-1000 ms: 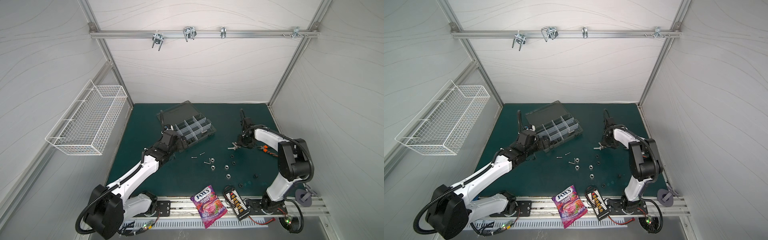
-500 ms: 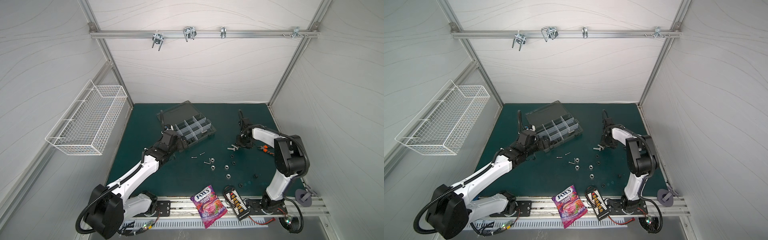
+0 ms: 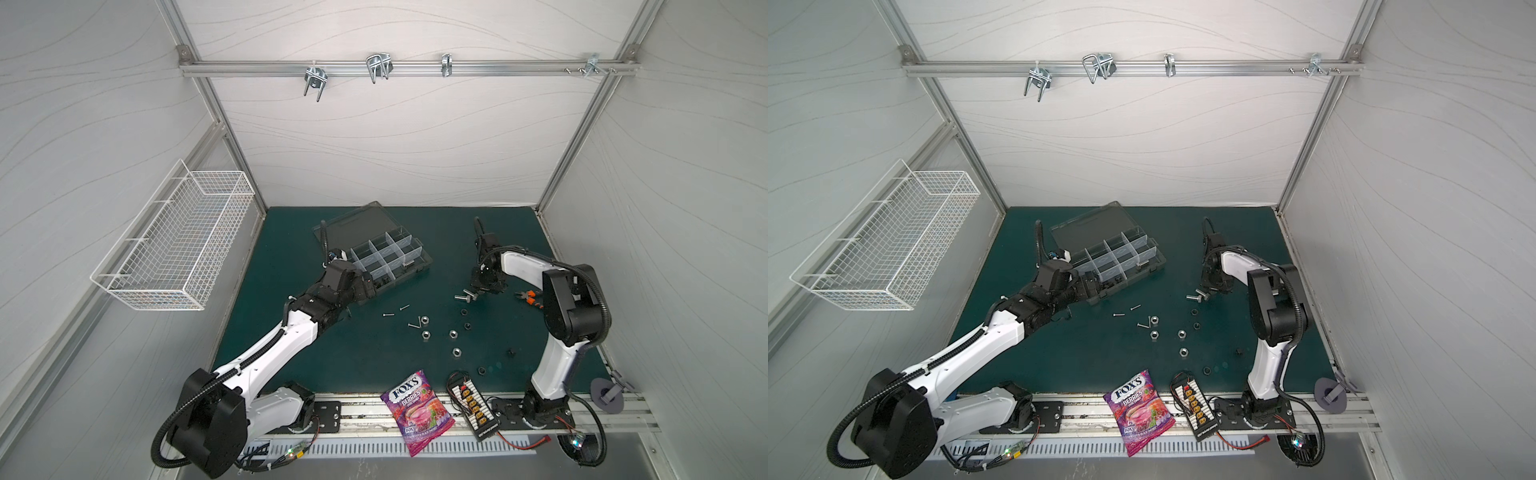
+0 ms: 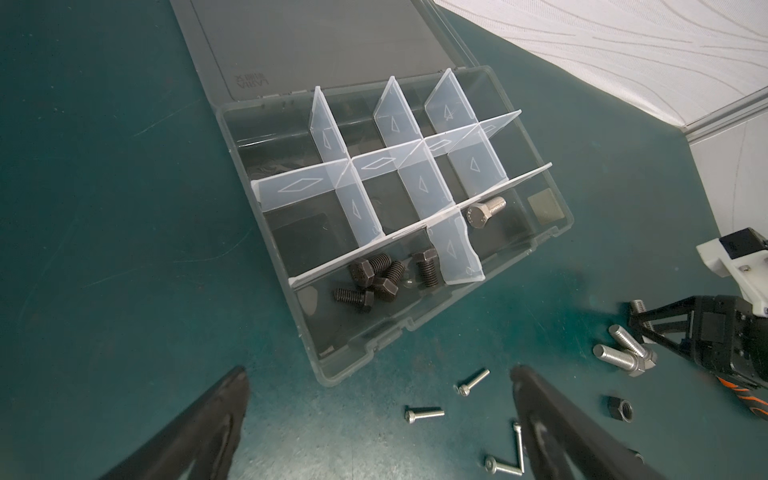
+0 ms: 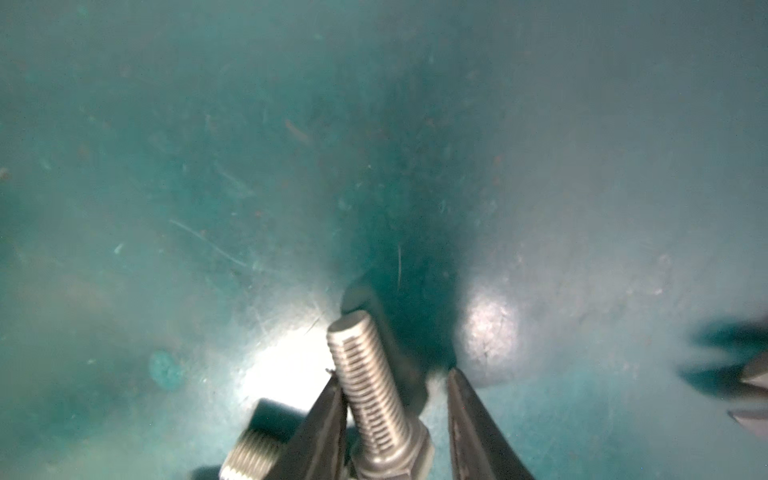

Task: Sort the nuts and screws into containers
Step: 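Move the right gripper back to the silver bolts and grasp another, then carry the second silver bolt with the right gripper and drop it in the box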

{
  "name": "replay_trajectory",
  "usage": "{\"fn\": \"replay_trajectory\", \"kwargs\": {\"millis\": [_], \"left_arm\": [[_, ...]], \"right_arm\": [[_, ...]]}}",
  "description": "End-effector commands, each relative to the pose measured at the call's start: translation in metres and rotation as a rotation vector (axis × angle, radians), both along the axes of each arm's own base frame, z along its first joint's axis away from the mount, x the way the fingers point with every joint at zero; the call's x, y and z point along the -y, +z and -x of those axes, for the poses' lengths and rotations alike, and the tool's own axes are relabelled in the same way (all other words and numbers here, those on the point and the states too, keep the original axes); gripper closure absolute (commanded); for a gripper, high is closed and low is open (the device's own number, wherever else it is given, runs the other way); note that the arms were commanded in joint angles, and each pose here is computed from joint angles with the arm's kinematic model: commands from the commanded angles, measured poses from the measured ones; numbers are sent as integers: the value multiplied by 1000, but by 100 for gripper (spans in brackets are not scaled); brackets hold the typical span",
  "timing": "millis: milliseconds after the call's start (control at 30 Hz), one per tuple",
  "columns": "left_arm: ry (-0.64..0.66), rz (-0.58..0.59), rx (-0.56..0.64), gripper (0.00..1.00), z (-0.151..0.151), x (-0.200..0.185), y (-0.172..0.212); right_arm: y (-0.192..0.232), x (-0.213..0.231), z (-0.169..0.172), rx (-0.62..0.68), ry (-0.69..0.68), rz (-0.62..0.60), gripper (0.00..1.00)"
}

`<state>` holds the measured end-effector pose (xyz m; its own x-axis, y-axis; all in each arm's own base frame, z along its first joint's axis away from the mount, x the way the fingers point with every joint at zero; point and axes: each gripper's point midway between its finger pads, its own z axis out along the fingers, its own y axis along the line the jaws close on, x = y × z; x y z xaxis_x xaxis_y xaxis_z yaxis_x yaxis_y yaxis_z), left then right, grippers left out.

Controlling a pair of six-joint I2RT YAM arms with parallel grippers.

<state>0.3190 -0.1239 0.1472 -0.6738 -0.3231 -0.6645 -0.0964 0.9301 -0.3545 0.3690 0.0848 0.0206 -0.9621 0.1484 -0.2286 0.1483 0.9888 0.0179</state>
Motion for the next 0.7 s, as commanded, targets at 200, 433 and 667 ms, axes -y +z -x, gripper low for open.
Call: {"fn": "replay_trajectory", "kwargs": {"millis": [200,433,667], "left_arm": [[6,23,57,1,-11,4,22],[5,24,55,1,-11,5,23],[10,22,52,1,-11,4,22]], "right_arm": [[-7,5,-1,-41,20,21,79],[6,0,-7,-10,37,-6,96],[49,-26,-19,85,61,-87,100]]}}
